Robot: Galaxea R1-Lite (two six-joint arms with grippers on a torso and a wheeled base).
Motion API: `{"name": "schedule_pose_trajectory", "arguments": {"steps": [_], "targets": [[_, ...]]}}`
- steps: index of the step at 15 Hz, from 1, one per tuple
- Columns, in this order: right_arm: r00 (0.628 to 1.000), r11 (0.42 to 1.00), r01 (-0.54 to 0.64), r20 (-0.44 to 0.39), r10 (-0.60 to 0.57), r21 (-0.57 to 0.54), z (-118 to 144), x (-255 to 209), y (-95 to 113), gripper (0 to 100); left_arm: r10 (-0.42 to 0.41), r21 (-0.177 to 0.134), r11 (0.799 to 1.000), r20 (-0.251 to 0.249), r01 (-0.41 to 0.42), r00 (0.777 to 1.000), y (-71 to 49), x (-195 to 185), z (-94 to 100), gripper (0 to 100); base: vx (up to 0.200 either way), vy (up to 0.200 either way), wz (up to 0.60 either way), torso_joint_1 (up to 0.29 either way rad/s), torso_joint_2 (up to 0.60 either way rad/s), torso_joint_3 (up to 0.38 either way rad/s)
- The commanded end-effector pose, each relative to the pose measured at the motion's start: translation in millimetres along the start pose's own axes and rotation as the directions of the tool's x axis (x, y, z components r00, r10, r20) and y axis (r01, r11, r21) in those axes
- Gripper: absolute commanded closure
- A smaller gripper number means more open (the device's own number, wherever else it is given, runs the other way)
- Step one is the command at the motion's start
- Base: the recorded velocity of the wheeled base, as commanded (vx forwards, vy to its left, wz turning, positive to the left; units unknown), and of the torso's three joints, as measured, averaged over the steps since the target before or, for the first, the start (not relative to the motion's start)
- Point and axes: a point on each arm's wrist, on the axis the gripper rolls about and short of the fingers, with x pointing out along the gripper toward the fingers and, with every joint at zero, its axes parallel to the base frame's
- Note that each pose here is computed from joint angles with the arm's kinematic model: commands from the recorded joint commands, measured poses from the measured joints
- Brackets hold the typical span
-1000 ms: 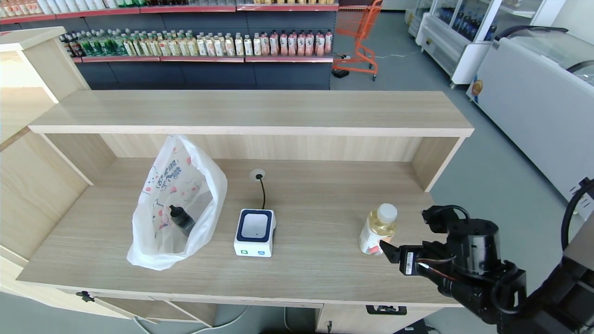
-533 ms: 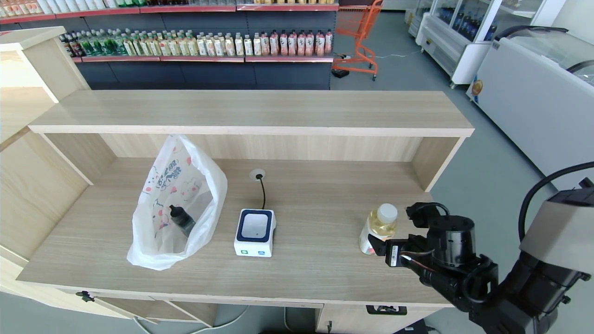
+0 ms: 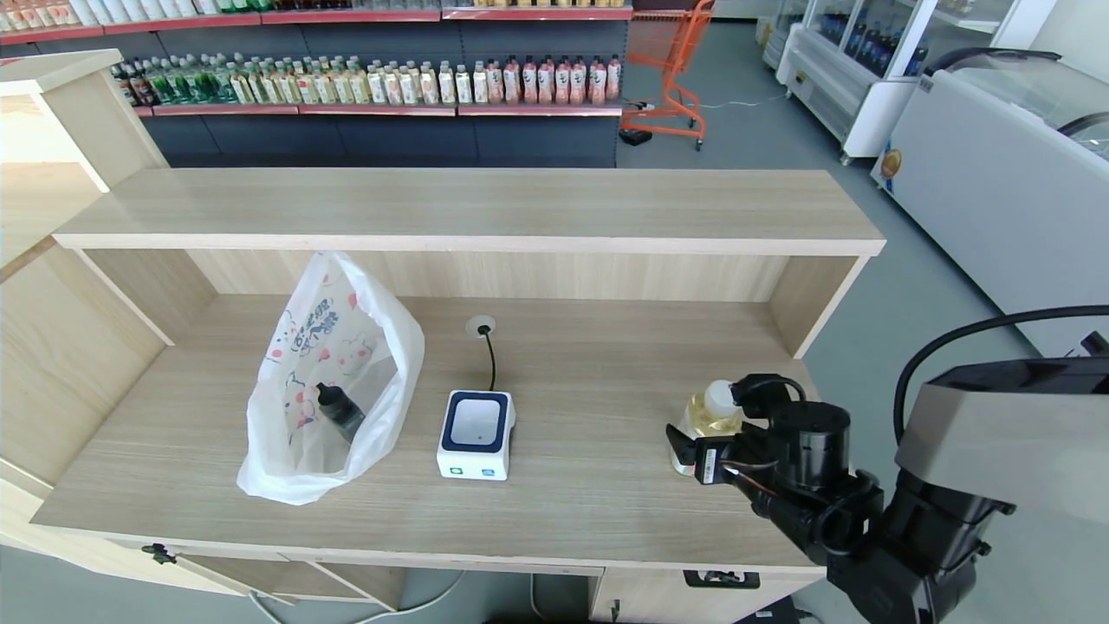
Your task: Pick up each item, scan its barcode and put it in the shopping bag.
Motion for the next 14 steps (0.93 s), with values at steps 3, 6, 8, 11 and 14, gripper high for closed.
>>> {"name": "schedule_pose_trajectory", "arguments": {"steps": [3, 6, 8, 11, 14], "targets": [[1.000, 1.000, -0.021, 0.021, 0.022, -0.017, -8.3, 20.3, 5.1, 0, 0.000, 0.000, 1.000, 0.000, 0.000, 1.000, 0.0, 0.0, 0.0, 0, 0.000, 0.000, 0.00, 0.000, 0.00, 0.000], [0.999, 0.999, -0.017, 0.045, 0.019, -0.038, -8.3, 33.6, 6.4, 0, 0.000, 0.000, 1.000, 0.000, 0.000, 1.000, 0.0, 0.0, 0.0, 0, 0.000, 0.000, 0.00, 0.000, 0.00, 0.000], [0.999, 0.999, -0.014, 0.052, 0.017, -0.048, -9.0, 38.3, 6.3, 0, 0.000, 0.000, 1.000, 0.000, 0.000, 1.000, 0.0, 0.0, 0.0, 0, 0.000, 0.000, 0.00, 0.000, 0.00, 0.000], [0.998, 0.998, -0.015, 0.056, 0.019, -0.064, -9.8, 41.6, 7.7, 100, 0.000, 0.000, 1.000, 0.000, 0.000, 1.000, 0.0, 0.0, 0.0, 0, 0.000, 0.000, 0.00, 0.000, 0.00, 0.000], [0.997, 0.998, -0.014, 0.069, 0.019, -0.068, -6.0, 42.2, 7.8, 100, 0.000, 0.000, 1.000, 0.000, 0.000, 1.000, 0.0, 0.0, 0.0, 0, 0.000, 0.000, 0.00, 0.000, 0.00, 0.000]]}}
